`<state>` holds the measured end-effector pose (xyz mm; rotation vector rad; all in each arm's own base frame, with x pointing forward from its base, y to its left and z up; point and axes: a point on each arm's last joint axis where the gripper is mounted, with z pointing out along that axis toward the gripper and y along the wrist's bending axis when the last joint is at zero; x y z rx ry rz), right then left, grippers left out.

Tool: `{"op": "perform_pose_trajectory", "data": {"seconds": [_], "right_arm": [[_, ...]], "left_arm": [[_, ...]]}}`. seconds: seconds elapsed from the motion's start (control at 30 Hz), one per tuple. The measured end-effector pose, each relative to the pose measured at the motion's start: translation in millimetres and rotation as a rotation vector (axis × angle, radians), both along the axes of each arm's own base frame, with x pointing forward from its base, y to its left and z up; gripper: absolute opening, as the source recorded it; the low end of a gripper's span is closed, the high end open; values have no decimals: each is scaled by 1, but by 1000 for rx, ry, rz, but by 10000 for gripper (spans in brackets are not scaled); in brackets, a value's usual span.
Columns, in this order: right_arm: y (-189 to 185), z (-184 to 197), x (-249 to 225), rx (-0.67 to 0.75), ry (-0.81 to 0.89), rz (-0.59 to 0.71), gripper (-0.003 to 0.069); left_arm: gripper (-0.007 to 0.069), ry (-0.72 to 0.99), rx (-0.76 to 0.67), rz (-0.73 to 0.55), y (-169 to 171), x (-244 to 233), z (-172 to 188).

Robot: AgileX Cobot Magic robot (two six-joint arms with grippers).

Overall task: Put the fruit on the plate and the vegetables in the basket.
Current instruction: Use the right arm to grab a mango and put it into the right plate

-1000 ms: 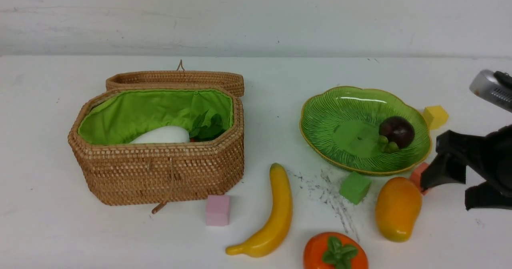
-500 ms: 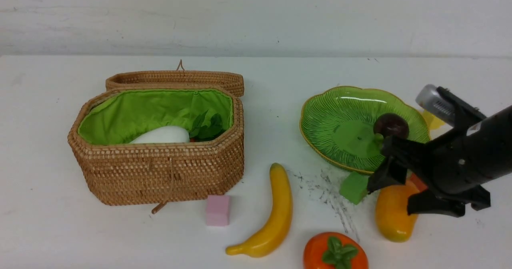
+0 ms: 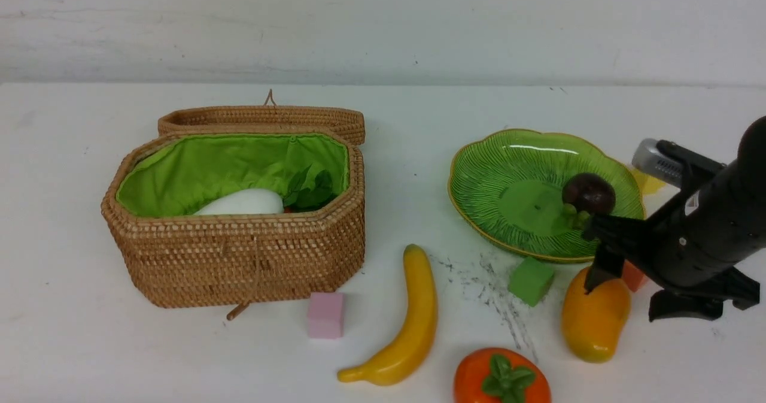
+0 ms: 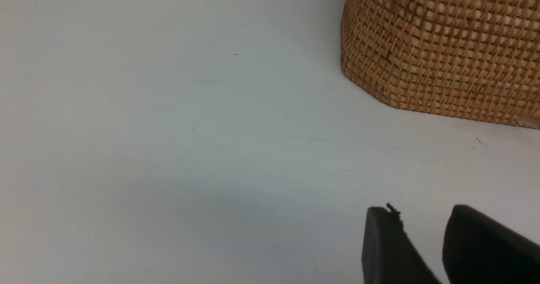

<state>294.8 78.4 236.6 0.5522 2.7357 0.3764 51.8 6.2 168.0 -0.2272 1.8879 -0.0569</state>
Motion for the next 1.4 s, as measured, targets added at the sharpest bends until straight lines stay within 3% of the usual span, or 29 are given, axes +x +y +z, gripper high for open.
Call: {"op": "perform_pose_trajectory", "data": {"seconds": [0.27,0.5,0.8,1.0,1.4], "right_arm": [[1,-19,11,-10,18,-16,587],[5,-59,31,-17,35,-35,587],[5,-63,31,-29,60,-29,551],[1,-46,25,-63,41,3,551],[-8,30,0,-74,-188,28,551]], "left_arm": [[212,0,0,0,0,0,0],[220,0,0,0,0,0,0],[223,0,0,0,0,0,0],[223,0,0,0,0,0,0],[223,0,0,0,0,0,0]]}}
